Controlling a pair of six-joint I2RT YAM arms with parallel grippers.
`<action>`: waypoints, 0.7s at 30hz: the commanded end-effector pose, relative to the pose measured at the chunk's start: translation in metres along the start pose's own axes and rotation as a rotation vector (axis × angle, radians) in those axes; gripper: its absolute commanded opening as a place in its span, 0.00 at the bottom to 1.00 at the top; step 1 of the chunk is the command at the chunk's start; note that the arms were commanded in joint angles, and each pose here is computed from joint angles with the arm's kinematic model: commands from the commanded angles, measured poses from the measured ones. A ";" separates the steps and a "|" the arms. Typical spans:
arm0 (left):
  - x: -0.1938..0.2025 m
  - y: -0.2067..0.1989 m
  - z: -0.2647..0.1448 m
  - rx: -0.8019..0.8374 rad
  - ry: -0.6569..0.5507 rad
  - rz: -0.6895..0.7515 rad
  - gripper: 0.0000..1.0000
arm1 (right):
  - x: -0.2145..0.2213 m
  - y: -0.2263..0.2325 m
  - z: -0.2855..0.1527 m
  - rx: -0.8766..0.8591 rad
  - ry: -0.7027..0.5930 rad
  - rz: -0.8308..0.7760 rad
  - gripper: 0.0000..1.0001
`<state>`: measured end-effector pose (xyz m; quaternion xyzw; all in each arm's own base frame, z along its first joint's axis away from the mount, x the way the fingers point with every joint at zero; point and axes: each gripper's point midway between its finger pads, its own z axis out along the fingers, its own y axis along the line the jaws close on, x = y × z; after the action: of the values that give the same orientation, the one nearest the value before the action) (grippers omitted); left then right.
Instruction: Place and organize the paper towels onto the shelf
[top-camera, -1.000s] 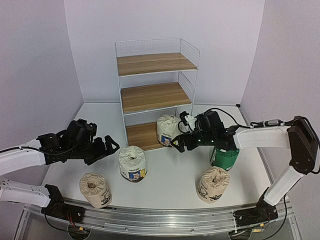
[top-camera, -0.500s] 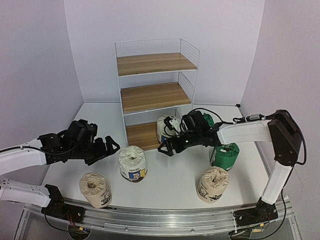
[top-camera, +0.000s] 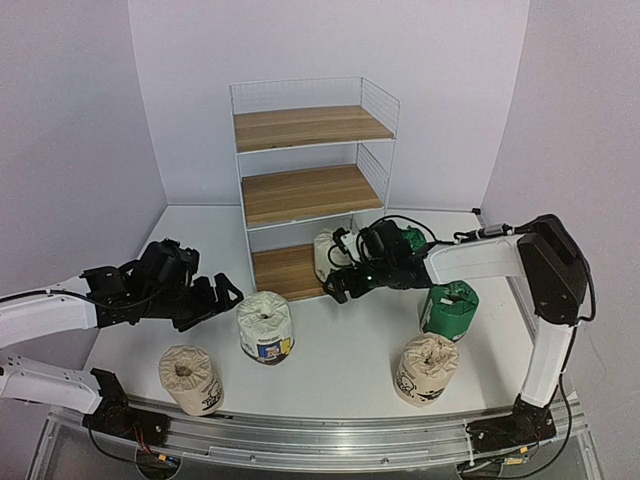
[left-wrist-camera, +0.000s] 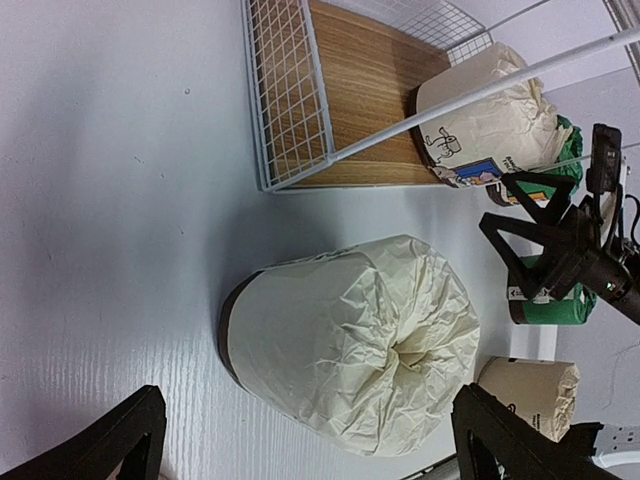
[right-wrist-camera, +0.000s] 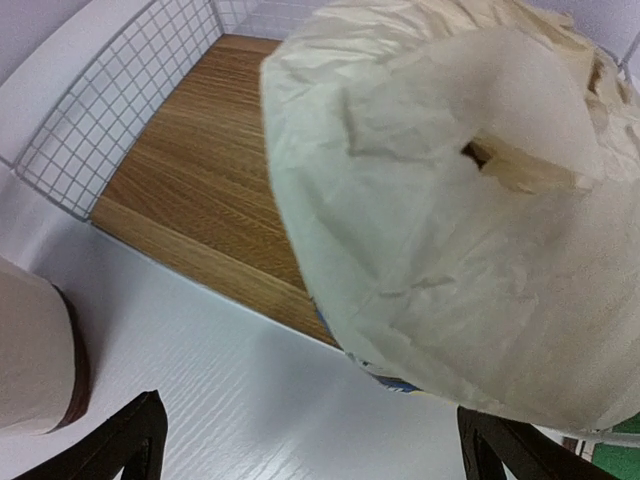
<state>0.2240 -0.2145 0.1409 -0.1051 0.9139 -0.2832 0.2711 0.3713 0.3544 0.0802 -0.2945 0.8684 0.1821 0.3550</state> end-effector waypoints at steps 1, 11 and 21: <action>0.003 -0.010 0.002 0.009 0.041 -0.023 1.00 | -0.029 -0.025 0.003 0.081 -0.081 0.011 0.98; 0.020 -0.015 0.013 -0.012 0.149 -0.064 0.99 | -0.031 -0.010 -0.026 -0.014 -0.111 0.027 0.98; 0.020 -0.015 0.031 -0.100 0.129 -0.172 0.91 | 0.008 0.007 -0.077 -0.062 -0.097 0.085 0.98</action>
<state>0.2135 -0.2395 0.1102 -0.1468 0.9380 -0.2627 0.1719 0.3405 0.3149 0.1106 -0.2654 0.8647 0.2114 0.3705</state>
